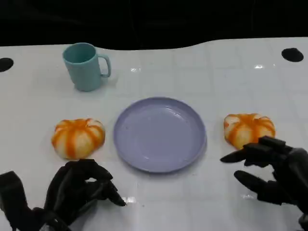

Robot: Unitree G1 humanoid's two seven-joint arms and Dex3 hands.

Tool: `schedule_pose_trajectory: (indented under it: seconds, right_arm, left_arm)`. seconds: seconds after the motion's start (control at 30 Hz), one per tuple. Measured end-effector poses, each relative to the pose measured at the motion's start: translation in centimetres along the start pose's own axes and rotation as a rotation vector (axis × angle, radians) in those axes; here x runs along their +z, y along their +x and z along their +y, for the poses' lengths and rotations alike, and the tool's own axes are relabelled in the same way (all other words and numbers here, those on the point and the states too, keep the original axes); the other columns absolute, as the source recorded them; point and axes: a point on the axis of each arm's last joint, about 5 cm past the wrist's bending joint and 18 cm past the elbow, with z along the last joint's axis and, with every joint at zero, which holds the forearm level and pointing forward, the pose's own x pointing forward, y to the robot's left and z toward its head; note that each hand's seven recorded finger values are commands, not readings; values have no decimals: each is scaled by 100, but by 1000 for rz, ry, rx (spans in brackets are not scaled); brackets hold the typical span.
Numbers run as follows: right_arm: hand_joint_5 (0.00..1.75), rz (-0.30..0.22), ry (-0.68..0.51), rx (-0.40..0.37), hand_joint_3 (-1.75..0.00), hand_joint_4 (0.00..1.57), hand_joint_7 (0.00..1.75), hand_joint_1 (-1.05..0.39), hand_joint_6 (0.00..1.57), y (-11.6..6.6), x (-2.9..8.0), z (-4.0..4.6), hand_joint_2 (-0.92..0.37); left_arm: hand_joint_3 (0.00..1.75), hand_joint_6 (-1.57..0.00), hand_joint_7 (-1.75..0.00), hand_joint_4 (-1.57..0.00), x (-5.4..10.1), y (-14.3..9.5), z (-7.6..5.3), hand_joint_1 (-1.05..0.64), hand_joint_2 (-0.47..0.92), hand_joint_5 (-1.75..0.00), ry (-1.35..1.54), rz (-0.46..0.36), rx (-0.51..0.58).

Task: Grasp the bread from the table and place it into the plate.

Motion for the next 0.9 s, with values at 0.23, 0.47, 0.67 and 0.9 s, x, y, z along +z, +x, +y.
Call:
schedule_pose_trajectory:
  seconds: [0.23, 0.47, 0.67, 0.9]
  right_arm:
    - [60, 43, -55, 16, -2, 42, 8, -33, 63, 52, 14, -100, -91]
    - [39, 74, -208, 115, 0, 22, 0, -37, 46, 135, 9, -260, -84]
    - [37, 104, -342, 178, 0, 3, 0, -42, 32, 270, 37, -368, -82]
    - [23, 140, -433, 269, 0, 0, 0, -43, 25, 451, 77, -448, -79]
  left_arm:
    - [0, -157, -37, -157, -3, 3, 0, -105, 60, -60, 1, 2, 0]
    - [0, -157, -37, -157, -14, 3, 3, -105, 61, -60, -1, 5, 3]
    - [0, -157, -37, -157, -11, 3, 5, -105, 61, -60, 4, -1, 4]
    - [0, -157, -38, -157, -10, 5, 4, -105, 61, -61, 5, -2, 4]
